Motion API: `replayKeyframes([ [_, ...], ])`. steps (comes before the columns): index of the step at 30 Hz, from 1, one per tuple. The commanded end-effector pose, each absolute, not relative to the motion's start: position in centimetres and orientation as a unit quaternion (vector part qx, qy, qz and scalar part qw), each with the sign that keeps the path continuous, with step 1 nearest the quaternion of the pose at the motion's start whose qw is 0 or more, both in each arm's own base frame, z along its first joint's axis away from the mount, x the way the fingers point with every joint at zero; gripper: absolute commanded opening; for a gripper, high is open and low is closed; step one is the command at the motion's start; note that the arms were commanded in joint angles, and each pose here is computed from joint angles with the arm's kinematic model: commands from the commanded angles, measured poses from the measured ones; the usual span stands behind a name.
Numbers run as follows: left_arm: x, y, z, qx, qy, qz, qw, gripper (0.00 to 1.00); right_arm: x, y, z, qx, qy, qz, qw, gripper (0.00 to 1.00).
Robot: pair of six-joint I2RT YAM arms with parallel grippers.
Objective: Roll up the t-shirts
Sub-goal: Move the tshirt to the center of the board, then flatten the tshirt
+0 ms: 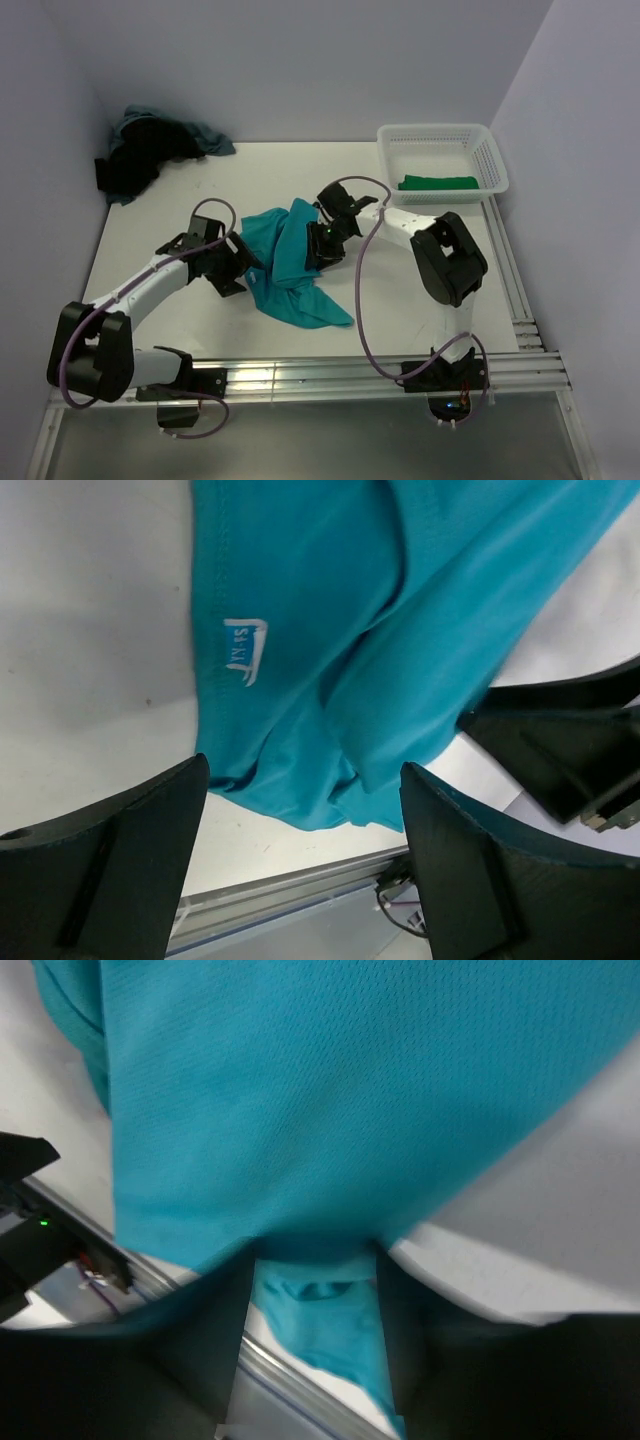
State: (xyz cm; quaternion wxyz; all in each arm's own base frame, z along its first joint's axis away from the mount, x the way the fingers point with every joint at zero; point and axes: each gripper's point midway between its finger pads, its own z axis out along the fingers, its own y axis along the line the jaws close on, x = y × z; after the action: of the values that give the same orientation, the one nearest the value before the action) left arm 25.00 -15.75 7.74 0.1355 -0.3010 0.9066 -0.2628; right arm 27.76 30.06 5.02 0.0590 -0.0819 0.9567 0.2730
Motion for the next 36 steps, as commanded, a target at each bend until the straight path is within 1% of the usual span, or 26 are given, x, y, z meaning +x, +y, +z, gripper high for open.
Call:
replayKeyframes([
  [1,24.4,-16.7,6.6,-0.301,0.906,-0.277,0.110,0.83,29.0,31.3,5.3,-0.074,0.950,0.296,0.067,0.42],
  [2,24.0,-16.6,6.0,-0.301,0.908,-0.272,0.101,0.82,29.1,31.3,5.2,-0.073,0.950,0.295,0.067,0.34],
  [3,23.7,-16.5,5.6,-0.302,0.910,-0.268,0.095,0.82,29.4,31.0,5.3,-0.070,0.950,0.296,0.071,0.22],
  [4,23.5,-16.5,5.4,-0.300,0.911,-0.267,0.092,0.81,29.6,30.6,5.4,-0.067,0.952,0.291,0.074,0.00],
  [7,22.7,-16.5,5.0,-0.298,0.913,-0.266,0.084,0.80,31.6,27.2,6.3,-0.041,0.961,0.252,0.106,0.00],
  [8,22.3,-16.5,4.9,-0.295,0.915,-0.265,0.082,0.79,32.5,25.8,7.4,-0.031,0.962,0.236,0.131,0.00],
  [11,21.7,-16.9,4.5,-0.281,0.921,-0.260,0.074,0.76,34.4,21.3,9.1,0.001,0.963,0.210,0.167,0.00],
  [13,21.5,-17.6,4.2,-0.272,0.923,-0.264,0.069,0.75,34.9,19.4,9.5,0.005,0.964,0.199,0.175,0.00],
  [19,22.0,-21.1,3.5,-0.235,0.932,-0.271,0.057,0.75,34.4,19.4,8.6,0.007,0.966,0.201,0.162,0.00],
  [21,22.9,-22.6,4.3,-0.212,0.935,-0.277,0.062,0.75,34.5,19.3,8.6,0.007,0.967,0.197,0.163,0.00],
  [22,22.4,-23.5,3.7,-0.196,0.942,-0.267,0.053,0.75,34.6,19.1,8.5,0.009,0.968,0.192,0.163,0.00],
  [24,23.1,-24.9,4.4,-0.170,0.947,-0.267,0.060,0.75,34.9,19.0,8.6,0.006,0.968,0.188,0.167,0.00],
  [25,22.4,-25.5,3.6,-0.158,0.953,-0.253,0.047,0.75,34.9,18.9,8.6,0.006,0.968,0.186,0.167,0.00],
  [26,22.7,-26.0,3.7,-0.152,0.955,-0.250,0.052,0.74,35.1,19.1,8.7,0.005,0.968,0.188,0.169,0.00],
  [28,22.1,-26.5,2.7,-0.145,0.959,-0.242,0.037,0.71,35.2,19.1,8.8,0.006,0.967,0.189,0.169,0.00],
  [31,21.5,-26.4,1.5,-0.151,0.961,-0.229,0.019,0.59,35.3,19.2,9.1,0.008,0.966,0.192,0.173,0.00],
  [32,21.4,-26.2,1.2,-0.152,0.963,-0.223,0.014,0.52,35.4,19.2,9.2,0.009,0.966,0.192,0.174,0.00],
  [34,21.0,-26.0,0.6,-0.150,0.965,-0.216,0.006,0.42,35.4,19.3,9.4,0.010,0.965,0.194,0.176,0.00],
  [35,20.9,-26.0,0.5,-0.149,0.966,-0.213,0.004,0.28,35.4,19.3,9.3,0.011,0.965,0.194,0.175,0.00],
  [36,20.8,-25.9,0.3,-0.144,0.967,-0.209,0.003,0.20,35.4,19.4,9.4,0.011,0.965,0.195,0.175,0.00],
])
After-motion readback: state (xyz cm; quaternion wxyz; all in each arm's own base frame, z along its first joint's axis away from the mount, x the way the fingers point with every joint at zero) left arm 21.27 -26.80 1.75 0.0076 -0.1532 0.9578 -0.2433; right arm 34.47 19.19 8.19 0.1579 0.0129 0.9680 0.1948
